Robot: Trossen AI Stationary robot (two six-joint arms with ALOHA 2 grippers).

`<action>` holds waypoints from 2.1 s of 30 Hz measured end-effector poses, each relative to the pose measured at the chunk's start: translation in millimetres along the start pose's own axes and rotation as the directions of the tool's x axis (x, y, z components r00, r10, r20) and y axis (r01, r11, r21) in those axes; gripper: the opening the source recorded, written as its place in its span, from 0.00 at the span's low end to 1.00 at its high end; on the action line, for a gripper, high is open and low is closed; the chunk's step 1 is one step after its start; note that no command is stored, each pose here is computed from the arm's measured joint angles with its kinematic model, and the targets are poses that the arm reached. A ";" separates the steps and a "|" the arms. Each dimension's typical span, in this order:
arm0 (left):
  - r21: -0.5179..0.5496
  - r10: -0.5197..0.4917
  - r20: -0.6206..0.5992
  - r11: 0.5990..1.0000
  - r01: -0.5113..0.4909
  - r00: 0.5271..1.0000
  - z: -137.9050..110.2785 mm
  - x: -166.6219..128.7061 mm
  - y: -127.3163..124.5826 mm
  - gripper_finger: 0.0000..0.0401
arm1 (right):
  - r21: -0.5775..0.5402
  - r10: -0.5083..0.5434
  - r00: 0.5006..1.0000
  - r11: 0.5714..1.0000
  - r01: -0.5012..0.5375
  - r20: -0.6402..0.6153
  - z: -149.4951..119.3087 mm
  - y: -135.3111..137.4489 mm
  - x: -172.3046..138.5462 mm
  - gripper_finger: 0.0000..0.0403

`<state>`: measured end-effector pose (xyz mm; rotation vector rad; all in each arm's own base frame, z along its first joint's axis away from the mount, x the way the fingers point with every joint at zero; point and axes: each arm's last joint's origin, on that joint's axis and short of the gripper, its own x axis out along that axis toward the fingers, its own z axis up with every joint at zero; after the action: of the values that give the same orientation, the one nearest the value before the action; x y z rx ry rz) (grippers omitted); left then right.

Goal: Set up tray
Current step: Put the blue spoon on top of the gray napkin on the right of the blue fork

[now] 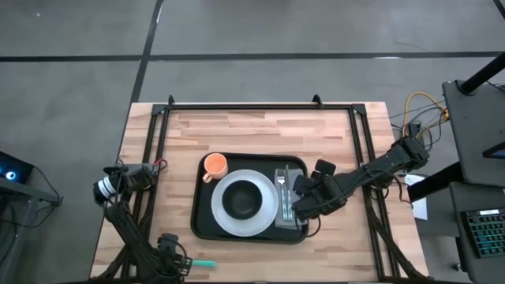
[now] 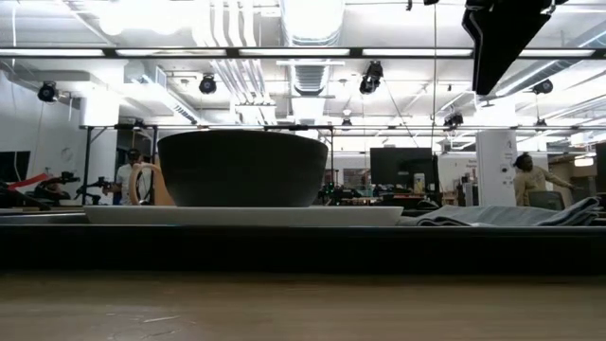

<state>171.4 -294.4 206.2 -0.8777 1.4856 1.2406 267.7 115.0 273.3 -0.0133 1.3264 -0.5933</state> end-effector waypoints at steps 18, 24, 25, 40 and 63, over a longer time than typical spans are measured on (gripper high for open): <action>0.168 -0.029 -0.017 0.985 0.031 0.999 5.3 25.6 19.8 0.51 | -0.018 0.009 1.000 1.000 -0.008 0.023 -7.7 7.6 -5.2 0.41; 0.178 -0.127 -0.093 0.974 0.142 0.988 -9.9 22.5 25.4 0.51 | -0.008 0.010 1.000 1.000 -0.010 0.024 -8.4 8.3 -5.6 0.41; 0.165 -0.144 -0.110 0.973 0.161 0.983 -12.0 22.8 23.4 0.51 | -0.009 0.010 1.000 1.000 -0.010 0.024 -8.5 8.3 -5.7 0.41; 0.064 -0.318 -0.149 0.942 0.330 0.936 -15.6 14.4 -4.0 0.51 | -0.024 -0.017 1.000 1.000 0.017 0.016 -11.7 8.3 0.8 0.42; 0.554 -0.454 0.052 0.755 0.352 0.890 -2.0 -8.1 -12.9 0.51 | -0.108 -0.092 0.995 0.989 0.097 0.049 -17.6 8.3 11.7 0.42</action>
<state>185.2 -299.6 210.4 -0.6352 1.2980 0.5196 256.4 122.8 255.3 -0.1795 1.3196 -0.5964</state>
